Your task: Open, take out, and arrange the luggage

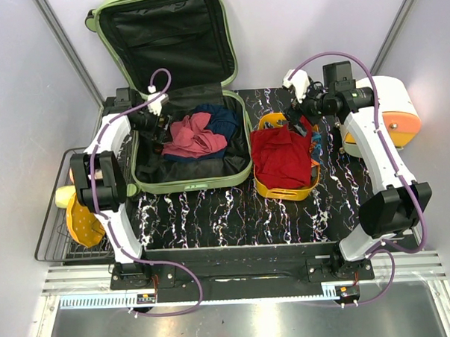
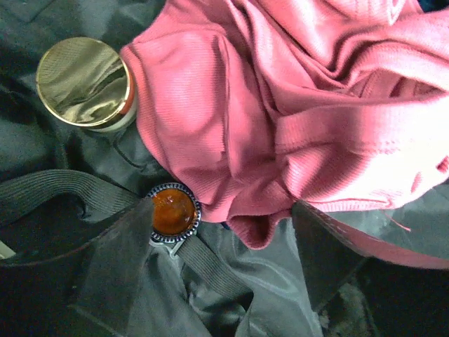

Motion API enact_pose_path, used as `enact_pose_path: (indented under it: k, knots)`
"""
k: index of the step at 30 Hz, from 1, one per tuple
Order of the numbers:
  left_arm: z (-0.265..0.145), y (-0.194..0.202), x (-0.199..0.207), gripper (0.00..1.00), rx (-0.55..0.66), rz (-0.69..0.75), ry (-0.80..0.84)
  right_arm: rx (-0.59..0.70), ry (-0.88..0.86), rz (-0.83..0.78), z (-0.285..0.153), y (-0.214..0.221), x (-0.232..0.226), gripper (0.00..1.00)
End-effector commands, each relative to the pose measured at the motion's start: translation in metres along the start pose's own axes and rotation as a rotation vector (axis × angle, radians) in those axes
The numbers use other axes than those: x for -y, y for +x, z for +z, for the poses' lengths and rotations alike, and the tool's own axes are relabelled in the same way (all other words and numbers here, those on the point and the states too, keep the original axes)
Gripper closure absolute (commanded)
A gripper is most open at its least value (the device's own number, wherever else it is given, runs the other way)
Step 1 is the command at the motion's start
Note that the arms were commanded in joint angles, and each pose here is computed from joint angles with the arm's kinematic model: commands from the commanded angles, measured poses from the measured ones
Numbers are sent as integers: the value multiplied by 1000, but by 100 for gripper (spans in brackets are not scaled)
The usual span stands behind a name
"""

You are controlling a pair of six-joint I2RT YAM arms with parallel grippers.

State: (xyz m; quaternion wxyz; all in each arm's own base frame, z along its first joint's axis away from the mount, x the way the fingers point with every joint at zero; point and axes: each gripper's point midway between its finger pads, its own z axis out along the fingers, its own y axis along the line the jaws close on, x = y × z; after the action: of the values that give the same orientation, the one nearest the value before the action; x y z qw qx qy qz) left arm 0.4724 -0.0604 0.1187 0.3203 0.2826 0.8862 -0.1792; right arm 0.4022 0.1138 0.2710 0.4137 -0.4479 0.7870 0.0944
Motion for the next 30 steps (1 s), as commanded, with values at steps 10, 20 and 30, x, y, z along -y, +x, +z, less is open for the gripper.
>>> enact_pose_path:
  k: [10,20,30]
  knots:
    - [-18,-6,64,16,-22,257,72,53,-10,-23,-15,-13,-7,4]
    - [-8,53,63,22,-161,232,-4,37,-5,-36,-16,-6,-9,3]
    - [11,48,63,52,-152,139,18,40,-7,-29,-14,-6,-8,3]
